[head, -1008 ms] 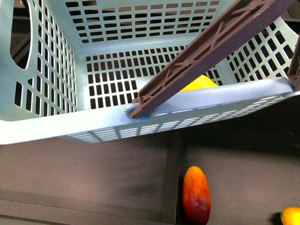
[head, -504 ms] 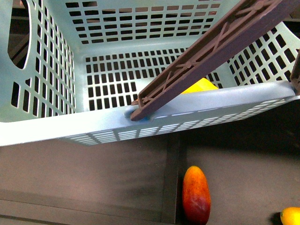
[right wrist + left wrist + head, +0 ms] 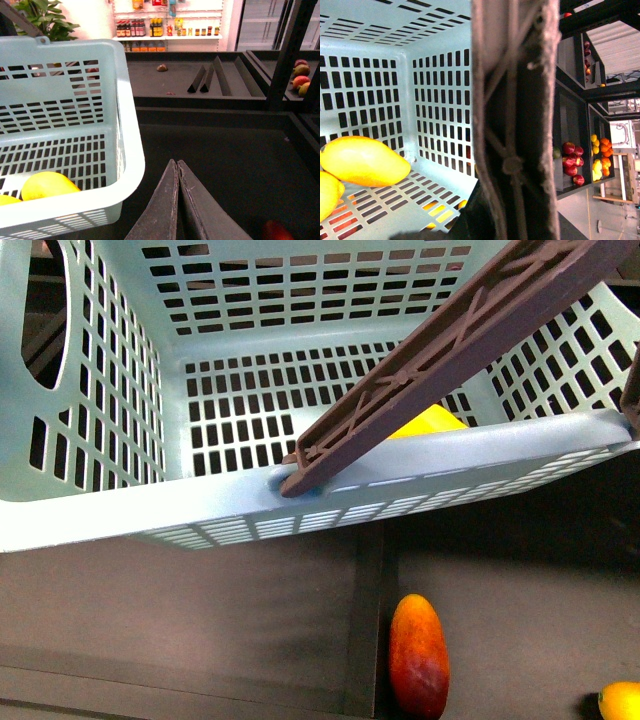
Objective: Pick lemon and mango into basket
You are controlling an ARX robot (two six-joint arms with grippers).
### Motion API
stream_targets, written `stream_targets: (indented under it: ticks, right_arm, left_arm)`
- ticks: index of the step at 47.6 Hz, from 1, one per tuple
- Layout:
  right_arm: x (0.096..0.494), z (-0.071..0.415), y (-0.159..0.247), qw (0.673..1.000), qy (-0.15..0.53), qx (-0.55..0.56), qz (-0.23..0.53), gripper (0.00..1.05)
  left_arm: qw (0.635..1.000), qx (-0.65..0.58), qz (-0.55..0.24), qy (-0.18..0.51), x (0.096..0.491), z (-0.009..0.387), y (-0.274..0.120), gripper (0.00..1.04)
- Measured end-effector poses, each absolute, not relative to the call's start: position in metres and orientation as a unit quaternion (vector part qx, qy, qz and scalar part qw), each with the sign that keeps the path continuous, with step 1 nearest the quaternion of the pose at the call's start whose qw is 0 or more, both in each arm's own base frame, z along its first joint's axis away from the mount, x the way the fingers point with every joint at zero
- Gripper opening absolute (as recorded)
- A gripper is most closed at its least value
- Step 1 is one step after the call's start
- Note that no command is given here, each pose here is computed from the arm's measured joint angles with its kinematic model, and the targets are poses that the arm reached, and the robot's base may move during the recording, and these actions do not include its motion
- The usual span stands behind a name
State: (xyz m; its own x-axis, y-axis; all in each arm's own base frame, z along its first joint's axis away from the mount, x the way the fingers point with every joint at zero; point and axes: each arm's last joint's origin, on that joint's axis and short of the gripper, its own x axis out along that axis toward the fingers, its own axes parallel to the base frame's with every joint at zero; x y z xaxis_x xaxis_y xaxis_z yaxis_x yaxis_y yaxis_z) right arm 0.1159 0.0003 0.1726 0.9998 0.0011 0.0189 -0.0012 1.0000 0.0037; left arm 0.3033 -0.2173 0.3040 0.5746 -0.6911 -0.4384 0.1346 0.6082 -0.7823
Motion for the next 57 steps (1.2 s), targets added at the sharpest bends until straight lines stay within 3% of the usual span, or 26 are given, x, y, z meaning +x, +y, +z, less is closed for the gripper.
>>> stream_targets:
  ticks: [33,41,49,57]
  right_arm:
    - [0.097,0.169,0.000,1.000,-0.006,0.002,0.001,0.02]
    - [0.097,0.169,0.000,1.000,-0.007,0.001,0.001,0.35]
    - [0.097,0.169,0.000,1.000,-0.007,0.001,0.001,0.56]
    - [0.097,0.169,0.000,1.000,-0.007,0.001,0.001,0.85]
  left_arm:
    - [0.811,-0.362,-0.254,0.384,0.303,0.304,-0.217,0.04]
    - [0.811,-0.362,-0.254,0.384,0.304,0.304,-0.217,0.04]
    - [0.811,-0.361,-0.254,0.384,0.303,0.304,-0.217,0.04]
    - [0.811,-0.361,-0.254,0.384,0.303,0.304,-0.217,0.04]
